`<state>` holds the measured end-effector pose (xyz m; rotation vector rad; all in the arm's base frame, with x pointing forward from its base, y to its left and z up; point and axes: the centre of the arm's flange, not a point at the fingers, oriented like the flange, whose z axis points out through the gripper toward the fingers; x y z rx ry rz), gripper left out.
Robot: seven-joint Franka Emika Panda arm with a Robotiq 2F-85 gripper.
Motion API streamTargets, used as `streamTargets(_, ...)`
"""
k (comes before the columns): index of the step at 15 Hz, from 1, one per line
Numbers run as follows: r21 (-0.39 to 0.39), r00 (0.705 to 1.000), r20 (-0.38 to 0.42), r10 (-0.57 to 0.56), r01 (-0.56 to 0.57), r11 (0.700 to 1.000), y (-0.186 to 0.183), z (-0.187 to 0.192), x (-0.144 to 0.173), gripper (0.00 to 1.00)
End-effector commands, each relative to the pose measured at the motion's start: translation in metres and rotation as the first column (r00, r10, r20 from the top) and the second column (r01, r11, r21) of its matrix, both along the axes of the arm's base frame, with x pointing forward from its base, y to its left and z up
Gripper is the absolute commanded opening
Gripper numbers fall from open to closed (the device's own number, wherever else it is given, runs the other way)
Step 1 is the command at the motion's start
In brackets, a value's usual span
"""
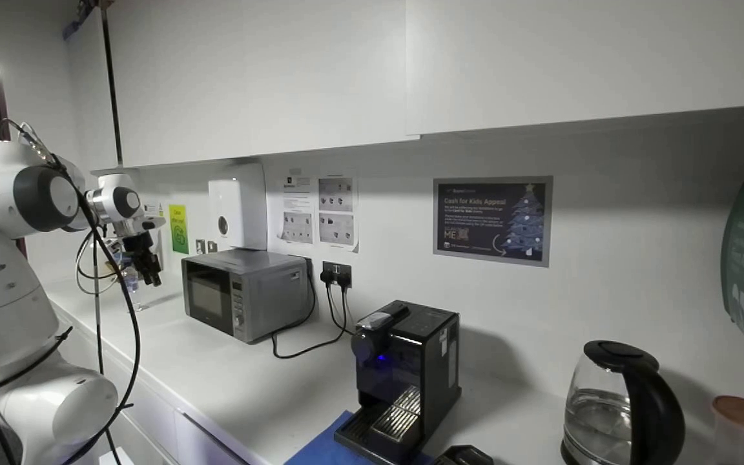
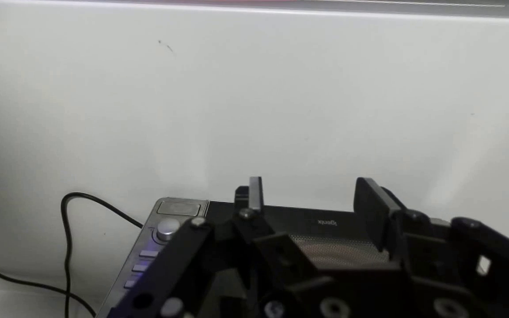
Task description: Close the microwave door then press a button on the microwave.
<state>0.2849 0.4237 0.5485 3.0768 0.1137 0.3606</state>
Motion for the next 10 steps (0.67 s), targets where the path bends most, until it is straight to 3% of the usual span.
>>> streamTargets(1,-0.002,1.000,0.025,0.002,-0.002,1.000,0.010,0.008,0.004,0.93)
streamTargets(3,-0.002,1.000,0.027,0.005,-0.005,1.000,0.011,0.008,0.005,1.00)
streamTargets(10,-0.009,1.000,0.016,0.008,-0.007,1.000,0.001,0.002,0.002,1.00)
